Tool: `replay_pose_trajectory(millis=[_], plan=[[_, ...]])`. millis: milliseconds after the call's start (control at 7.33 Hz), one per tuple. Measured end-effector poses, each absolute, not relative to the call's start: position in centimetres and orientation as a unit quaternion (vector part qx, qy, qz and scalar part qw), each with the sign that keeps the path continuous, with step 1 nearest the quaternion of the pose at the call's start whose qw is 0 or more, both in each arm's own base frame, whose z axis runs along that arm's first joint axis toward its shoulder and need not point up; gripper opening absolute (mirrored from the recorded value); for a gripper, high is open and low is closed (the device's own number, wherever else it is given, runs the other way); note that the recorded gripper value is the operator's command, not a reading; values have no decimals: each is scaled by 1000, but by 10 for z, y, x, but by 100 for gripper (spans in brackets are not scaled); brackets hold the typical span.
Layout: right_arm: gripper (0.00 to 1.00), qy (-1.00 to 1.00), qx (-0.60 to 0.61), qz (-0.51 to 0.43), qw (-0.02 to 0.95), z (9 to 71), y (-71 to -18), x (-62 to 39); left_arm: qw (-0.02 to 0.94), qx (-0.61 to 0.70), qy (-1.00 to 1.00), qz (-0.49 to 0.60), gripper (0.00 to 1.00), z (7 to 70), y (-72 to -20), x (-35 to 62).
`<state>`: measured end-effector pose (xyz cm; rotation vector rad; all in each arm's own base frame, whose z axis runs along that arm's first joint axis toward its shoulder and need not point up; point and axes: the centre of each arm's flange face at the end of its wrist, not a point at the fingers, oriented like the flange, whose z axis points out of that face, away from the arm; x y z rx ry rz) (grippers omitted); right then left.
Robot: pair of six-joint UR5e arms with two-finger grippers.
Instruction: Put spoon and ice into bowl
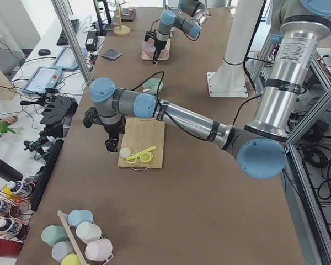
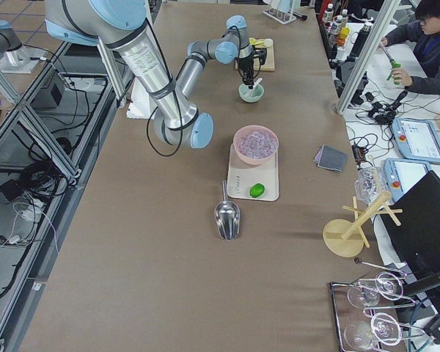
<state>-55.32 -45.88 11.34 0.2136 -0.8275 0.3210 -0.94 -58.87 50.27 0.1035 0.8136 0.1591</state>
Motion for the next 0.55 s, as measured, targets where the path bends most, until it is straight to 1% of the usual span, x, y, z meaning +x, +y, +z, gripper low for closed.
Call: replay_pose_trajectory(millis=[136, 273, 409, 545], plan=[[0, -403, 102, 168, 894, 101, -460, -587, 913, 48, 395, 91, 99, 517, -585, -13], [14, -403, 100, 180, 892, 92, -461, -617, 912, 47, 395, 97, 99, 524, -583, -14], [85, -403, 101, 184, 891, 93, -460, -641, 912, 46, 395, 99, 99, 527, -581, -14], [100, -402, 104, 184, 891, 98, -457, -656, 912, 46, 396, 100, 99, 528, -581, -14]])
